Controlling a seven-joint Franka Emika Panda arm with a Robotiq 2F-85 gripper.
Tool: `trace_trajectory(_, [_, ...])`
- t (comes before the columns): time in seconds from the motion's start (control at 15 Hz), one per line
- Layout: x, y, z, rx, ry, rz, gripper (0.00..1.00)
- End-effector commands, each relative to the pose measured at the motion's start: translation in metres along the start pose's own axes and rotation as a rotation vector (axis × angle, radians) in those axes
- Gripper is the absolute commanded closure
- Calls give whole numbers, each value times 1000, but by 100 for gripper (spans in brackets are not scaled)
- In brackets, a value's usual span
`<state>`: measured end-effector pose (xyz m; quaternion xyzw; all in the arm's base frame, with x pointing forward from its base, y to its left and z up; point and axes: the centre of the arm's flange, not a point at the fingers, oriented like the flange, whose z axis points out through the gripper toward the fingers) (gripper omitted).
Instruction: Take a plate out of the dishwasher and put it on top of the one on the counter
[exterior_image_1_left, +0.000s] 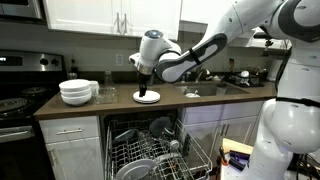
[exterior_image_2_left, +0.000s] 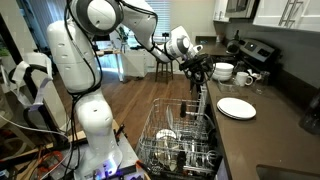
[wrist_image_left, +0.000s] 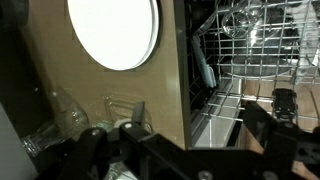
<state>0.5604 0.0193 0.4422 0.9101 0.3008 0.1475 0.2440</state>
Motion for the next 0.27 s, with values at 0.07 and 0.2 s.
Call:
trace_trajectory(0.07, [-15, -7, -22, 68, 25, -20, 0])
trace_trajectory(0.2, [-6, -7, -14, 48, 21, 1, 0])
